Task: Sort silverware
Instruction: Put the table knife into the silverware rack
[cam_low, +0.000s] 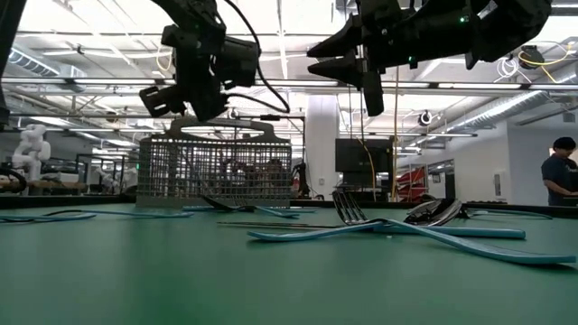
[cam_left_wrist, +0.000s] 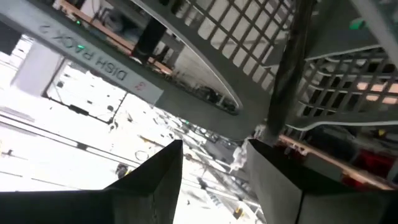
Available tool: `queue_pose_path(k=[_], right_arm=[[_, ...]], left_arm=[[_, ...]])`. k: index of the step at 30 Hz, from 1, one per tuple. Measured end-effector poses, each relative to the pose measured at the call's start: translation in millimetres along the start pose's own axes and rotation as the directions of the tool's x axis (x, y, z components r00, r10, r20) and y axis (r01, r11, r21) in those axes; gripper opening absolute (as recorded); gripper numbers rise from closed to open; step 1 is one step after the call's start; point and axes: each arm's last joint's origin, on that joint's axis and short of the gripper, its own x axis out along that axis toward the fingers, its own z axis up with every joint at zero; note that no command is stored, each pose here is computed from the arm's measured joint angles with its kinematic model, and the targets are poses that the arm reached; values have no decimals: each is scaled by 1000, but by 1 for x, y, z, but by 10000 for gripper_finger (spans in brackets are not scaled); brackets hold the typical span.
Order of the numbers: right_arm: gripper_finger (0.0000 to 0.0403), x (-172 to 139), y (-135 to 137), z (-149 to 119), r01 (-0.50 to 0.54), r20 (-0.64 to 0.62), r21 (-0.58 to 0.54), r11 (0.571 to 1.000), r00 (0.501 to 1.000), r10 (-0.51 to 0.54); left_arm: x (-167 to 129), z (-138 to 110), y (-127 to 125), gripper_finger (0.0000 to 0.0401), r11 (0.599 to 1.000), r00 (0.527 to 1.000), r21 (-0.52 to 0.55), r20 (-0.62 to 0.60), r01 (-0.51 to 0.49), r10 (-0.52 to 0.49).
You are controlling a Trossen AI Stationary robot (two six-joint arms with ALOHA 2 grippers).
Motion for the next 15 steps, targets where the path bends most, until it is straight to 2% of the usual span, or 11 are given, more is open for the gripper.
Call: queue_pose_path(k=[6, 9, 12, 15], right_arm=[[118, -3, 2, 7, 10, -30, -38, 999, 999, -11], [118, -5, 2, 11, 14, -21, -31, 999, 1000, -14], [118, -7, 2, 16, 28, -6, 60, 998, 1000, -28], [118, -11, 1, 22, 72, -41, 169, 983, 997, -66]], left_arm=[[-14, -12, 0, 182, 999, 999, 16, 20, -48, 47], [-24, -23, -1, 183, 997, 996, -14, 45, -72, 73], [-35, -36, -3, 183, 990, 990, -117, 108, -75, 88], [-45, -48, -6, 183, 958, 978, -286, 186, -38, 94]])
